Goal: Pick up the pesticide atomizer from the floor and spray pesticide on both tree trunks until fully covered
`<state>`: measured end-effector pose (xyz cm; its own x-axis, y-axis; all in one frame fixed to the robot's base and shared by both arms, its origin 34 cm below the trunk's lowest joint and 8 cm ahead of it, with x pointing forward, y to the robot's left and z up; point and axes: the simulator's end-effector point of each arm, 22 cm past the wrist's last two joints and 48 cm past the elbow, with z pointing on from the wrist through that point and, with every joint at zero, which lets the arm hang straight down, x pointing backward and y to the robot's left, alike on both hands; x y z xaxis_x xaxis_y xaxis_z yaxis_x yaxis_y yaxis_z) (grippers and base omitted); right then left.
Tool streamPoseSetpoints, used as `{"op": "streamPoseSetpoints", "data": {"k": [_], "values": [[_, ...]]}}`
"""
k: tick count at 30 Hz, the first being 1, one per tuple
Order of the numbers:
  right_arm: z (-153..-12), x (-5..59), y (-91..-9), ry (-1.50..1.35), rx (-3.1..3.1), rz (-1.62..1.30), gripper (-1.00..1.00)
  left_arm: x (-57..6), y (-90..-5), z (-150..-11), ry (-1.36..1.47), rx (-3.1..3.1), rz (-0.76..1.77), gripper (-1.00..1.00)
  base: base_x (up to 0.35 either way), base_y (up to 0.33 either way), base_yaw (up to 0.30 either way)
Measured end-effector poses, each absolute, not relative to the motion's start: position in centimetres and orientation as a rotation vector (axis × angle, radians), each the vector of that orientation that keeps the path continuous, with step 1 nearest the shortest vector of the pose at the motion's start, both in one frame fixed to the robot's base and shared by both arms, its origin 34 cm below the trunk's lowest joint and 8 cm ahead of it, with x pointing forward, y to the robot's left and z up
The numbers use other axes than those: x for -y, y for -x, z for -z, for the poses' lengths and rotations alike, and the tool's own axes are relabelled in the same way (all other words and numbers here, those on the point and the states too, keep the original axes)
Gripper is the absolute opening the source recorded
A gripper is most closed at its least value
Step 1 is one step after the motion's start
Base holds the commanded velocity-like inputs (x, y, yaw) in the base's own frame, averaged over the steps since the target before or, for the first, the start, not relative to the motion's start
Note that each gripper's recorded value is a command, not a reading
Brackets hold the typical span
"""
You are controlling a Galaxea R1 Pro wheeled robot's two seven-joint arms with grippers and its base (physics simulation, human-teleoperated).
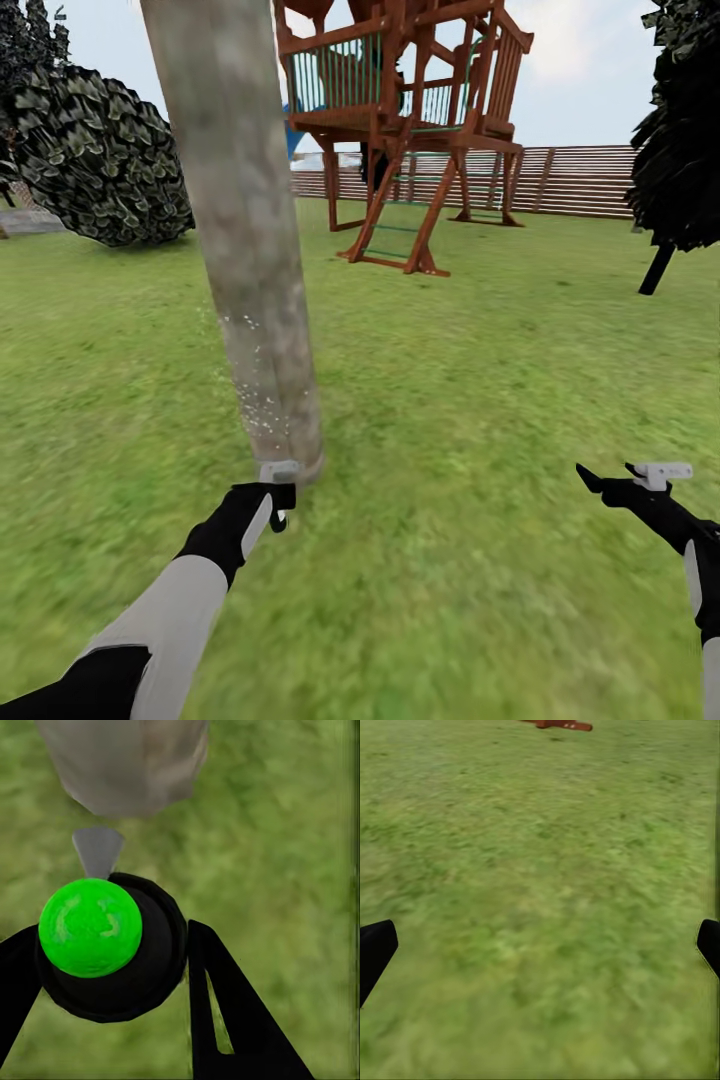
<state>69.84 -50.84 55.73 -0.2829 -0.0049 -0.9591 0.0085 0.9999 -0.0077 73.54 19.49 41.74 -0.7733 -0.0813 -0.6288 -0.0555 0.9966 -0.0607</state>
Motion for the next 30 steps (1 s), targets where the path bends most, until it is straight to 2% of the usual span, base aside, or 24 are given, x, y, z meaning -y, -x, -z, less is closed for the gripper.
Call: {"op": "streamPoseSetpoints", "data": {"k": [4, 25, 30], "values": [[-55.75, 50.83, -69.85, -0.002, -1.856, 0.014, 1.00, -19.48, -73.49, -41.68, 0.094, -2.459, 0.050, -1.00, 0.121, -0.274, 0.059], [-55.68, 50.82, -69.84, -0.003, -1.858, 0.013, 1.00, -19.35, -73.45, -41.63, 0.094, -2.460, 0.053, -1.00, 0.136, -0.269, 0.273], [-55.68, 50.81, -69.84, -0.002, -1.858, 0.012, 1.00, -19.36, -73.45, -41.63, 0.094, -2.459, 0.052, -1.00, 0.087, -0.269, 0.103]]}}
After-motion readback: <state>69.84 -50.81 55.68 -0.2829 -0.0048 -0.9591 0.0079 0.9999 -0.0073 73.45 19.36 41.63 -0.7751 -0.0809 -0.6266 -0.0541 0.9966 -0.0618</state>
